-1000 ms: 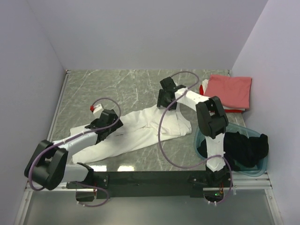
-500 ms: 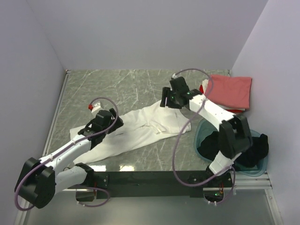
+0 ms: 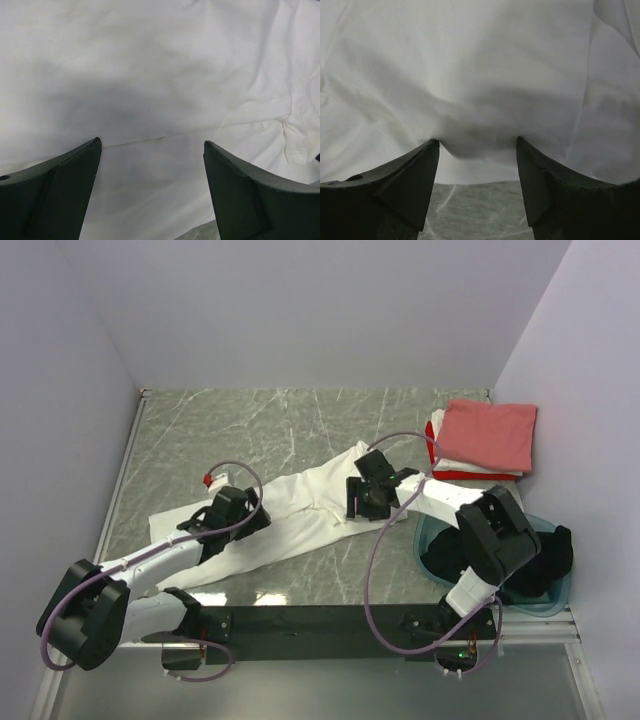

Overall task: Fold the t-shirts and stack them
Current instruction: Fold the tshirt

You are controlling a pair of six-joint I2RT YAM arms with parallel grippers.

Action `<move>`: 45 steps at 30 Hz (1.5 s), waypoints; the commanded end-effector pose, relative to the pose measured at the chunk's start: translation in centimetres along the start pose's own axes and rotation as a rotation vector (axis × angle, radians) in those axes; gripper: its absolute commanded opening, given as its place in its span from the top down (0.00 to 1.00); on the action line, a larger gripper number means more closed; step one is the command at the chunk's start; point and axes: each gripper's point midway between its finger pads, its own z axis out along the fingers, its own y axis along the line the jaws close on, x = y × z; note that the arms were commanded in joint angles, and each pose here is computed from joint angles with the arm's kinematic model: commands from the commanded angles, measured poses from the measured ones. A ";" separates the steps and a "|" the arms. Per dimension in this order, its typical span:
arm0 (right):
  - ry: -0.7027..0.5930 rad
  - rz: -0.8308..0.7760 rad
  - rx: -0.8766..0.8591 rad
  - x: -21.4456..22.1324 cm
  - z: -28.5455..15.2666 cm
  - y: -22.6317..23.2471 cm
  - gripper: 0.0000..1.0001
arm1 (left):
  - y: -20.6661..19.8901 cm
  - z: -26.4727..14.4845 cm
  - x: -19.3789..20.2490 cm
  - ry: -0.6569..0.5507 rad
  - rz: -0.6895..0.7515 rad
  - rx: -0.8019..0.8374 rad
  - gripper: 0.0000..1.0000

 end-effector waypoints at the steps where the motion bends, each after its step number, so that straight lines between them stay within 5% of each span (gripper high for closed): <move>1: -0.054 0.007 -0.012 -2.6 1.2 0.9 0.30 | -0.7 0.0 0.3 -0.003 0.001 0.041 0.11; 18: 0.017 0.036 0.007 -9.7 6.4 -1.0 0.30 | -3.3 -1.5 6.4 0.090 -0.060 0.165 0.11; 29: 0.003 -0.008 -0.046 -17.5 7.2 0.7 0.30 | -11.1 -5.4 9.6 0.173 -0.068 0.369 0.11; 34: -0.075 -0.042 -0.074 -19.9 4.3 1.9 0.30 | -13.4 -6.4 8.6 0.155 -0.030 0.391 0.10; 37: -0.213 -0.039 -0.093 -21.5 -1.6 2.5 0.30 | -13.4 -7.1 7.0 0.105 -0.021 0.365 0.09; 45: -0.243 -0.029 -0.132 -15.6 -5.5 3.6 0.30 | -11.2 -6.8 5.9 0.047 0.025 0.269 0.08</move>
